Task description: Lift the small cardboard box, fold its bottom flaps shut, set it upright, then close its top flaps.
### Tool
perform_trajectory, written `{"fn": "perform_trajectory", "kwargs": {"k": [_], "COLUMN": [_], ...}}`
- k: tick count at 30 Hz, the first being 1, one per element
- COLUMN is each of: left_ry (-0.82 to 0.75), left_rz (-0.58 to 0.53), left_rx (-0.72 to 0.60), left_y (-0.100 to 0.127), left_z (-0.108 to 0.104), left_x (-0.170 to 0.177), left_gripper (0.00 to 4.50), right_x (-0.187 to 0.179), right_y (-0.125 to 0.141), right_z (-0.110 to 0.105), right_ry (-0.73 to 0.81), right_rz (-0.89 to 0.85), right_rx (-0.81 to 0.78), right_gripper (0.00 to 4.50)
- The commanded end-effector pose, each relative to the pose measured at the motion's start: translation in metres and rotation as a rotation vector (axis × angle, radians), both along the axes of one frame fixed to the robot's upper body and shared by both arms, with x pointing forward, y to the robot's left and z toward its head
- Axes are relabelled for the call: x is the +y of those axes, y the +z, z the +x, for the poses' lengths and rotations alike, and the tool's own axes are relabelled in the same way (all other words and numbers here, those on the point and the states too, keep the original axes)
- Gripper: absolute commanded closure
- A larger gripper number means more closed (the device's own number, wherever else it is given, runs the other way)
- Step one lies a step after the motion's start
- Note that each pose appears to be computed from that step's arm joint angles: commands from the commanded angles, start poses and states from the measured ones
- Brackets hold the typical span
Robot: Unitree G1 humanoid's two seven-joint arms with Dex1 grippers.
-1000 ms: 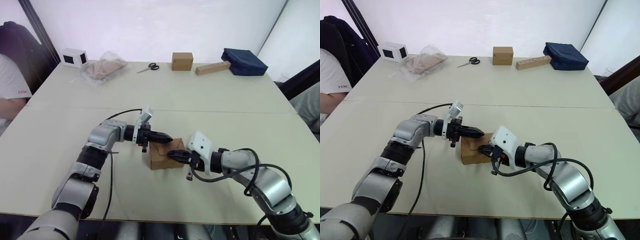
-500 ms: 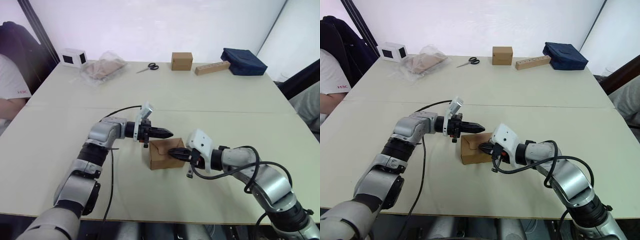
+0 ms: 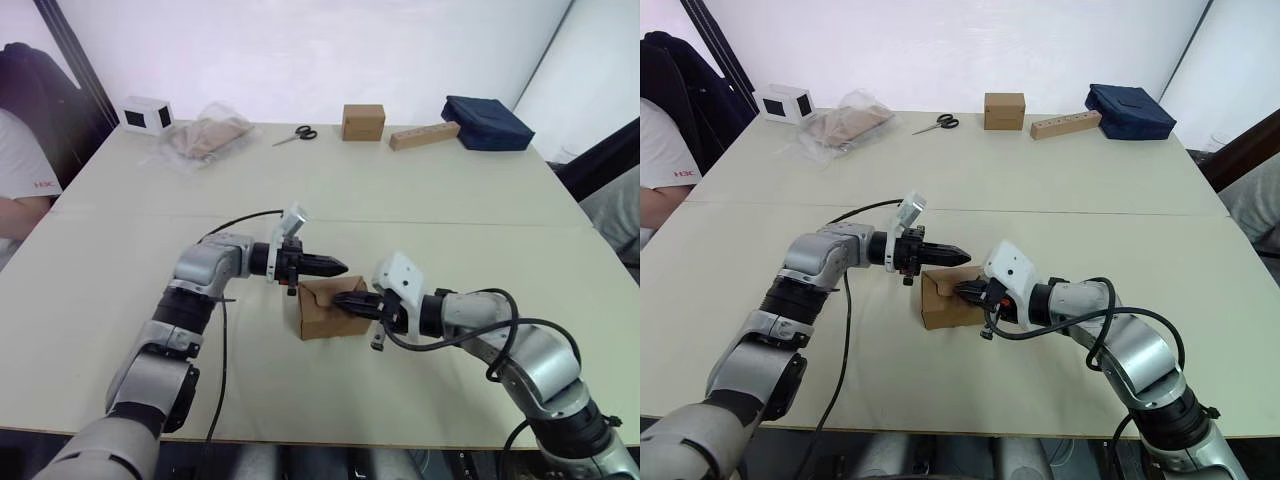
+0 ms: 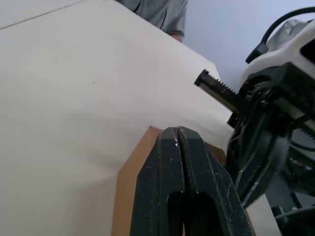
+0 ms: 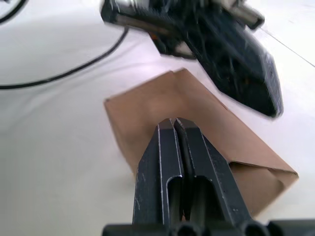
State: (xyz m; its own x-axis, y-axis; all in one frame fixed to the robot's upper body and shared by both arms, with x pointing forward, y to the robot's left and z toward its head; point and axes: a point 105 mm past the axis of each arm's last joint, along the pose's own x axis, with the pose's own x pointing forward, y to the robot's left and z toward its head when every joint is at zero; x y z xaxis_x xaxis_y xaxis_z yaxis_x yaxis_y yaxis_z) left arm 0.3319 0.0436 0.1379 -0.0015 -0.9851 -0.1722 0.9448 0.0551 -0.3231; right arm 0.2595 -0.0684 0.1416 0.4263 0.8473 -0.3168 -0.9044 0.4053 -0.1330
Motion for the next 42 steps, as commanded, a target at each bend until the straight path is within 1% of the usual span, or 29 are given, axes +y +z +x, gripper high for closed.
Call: {"fn": "perform_trajectory", "kwargs": {"k": [1,10,19,21,26,29,32,37,42], "left_ry": [-0.029,-0.022,0.015,0.018,0.02,0.021,0.017,0.013,0.006], "left_rz": [0.011,0.007,-0.003,-0.009,-0.02,-0.024,-0.026,-0.027,-0.024], "left_rx": [-0.048,-0.055,-0.062,-0.065,-0.065,-0.067,-0.071,-0.069,-0.064], "left_y": [0.002,0.004,0.008,0.009,0.01,0.011,0.012,0.01,0.008], "left_z": [-0.003,-0.001,0.005,0.006,0.006,0.006,0.005,0.003,0.0], "left_x": [-0.005,-0.006,-0.004,-0.005,-0.007,-0.006,-0.006,-0.007,-0.008], "left_gripper": [4.48,4.48,4.48,4.48,4.48,4.48,4.48,4.48,4.48], "right_x": [0.003,0.001,0.004,0.003,-0.002,-0.006,-0.008,-0.001,0.003], "right_y": [0.005,-0.011,-0.005,-0.008,-0.018,-0.018,-0.015,-0.005,0.003], "right_z": [-0.007,-0.004,-0.01,-0.01,-0.001,0.006,0.007,-0.011,-0.022], "right_ry": [0.019,0.001,0.028,0.021,-0.02,-0.046,-0.042,0.053,0.097], "right_rz": [0.008,-0.036,0.012,0.003,-0.004,-0.012,-0.006,0.029,0.032], "right_rx": [-0.015,0.006,0.026,0.035,0.052,0.029,0.024,0.07,0.079], "right_gripper": [4.5,4.5,4.5,4.5,4.5,4.5,4.5,4.5,4.5]}}
